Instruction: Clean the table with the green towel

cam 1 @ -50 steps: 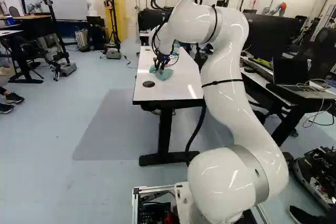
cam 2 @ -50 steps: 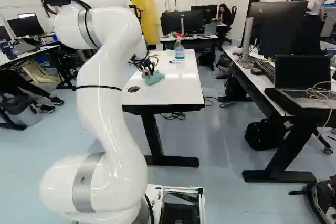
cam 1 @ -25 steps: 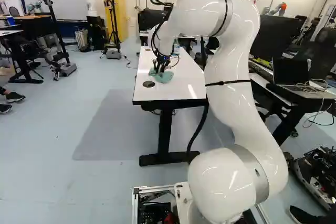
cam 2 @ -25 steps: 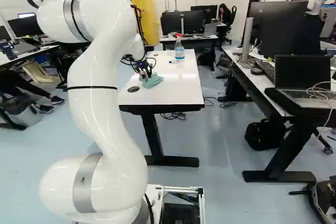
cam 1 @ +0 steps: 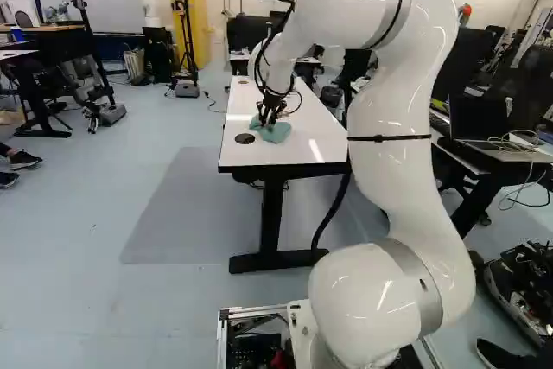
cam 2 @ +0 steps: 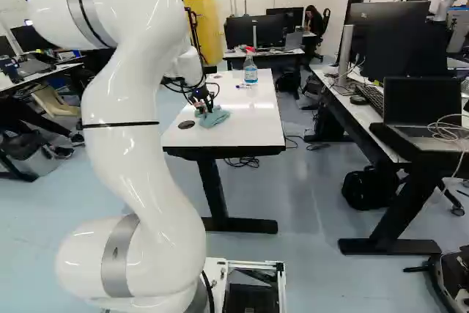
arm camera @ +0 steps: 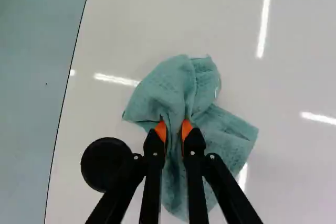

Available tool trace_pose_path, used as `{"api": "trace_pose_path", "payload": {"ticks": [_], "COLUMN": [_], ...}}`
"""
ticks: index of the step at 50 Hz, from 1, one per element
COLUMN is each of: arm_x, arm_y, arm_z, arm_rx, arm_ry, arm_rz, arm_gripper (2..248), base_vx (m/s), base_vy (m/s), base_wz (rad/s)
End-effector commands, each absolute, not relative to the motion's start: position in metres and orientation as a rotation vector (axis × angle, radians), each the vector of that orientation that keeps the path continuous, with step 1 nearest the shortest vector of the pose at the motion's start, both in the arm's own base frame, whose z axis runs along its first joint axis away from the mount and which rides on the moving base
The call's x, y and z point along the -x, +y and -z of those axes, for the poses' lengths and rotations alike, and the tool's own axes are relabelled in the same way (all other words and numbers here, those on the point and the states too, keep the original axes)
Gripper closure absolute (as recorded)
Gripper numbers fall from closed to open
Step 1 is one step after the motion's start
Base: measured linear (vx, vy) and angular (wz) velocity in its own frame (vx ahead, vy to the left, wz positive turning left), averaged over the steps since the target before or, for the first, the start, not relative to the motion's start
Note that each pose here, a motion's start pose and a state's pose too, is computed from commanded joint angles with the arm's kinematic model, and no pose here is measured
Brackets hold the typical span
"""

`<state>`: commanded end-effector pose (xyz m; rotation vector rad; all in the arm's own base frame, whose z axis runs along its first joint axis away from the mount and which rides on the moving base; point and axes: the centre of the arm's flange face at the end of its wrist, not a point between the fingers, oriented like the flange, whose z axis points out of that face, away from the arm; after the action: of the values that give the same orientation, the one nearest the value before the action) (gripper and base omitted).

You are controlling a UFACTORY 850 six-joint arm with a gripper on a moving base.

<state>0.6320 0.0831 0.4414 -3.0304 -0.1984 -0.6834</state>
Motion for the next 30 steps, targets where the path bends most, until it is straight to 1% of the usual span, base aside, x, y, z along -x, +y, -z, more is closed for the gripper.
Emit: {"api": "trace_pose_path", "payload": {"ticks": [30], "arm_x": [-0.570], "arm_y": [0.051], "arm_z": [-0.482], "arm_rx": [3.033], "arm_ry": [-0.135], "arm_rz": [0.722], "arm_gripper": [199], "base_vx": [0.000], "base_vy": [0.000], "base_wz": [0.000]}}
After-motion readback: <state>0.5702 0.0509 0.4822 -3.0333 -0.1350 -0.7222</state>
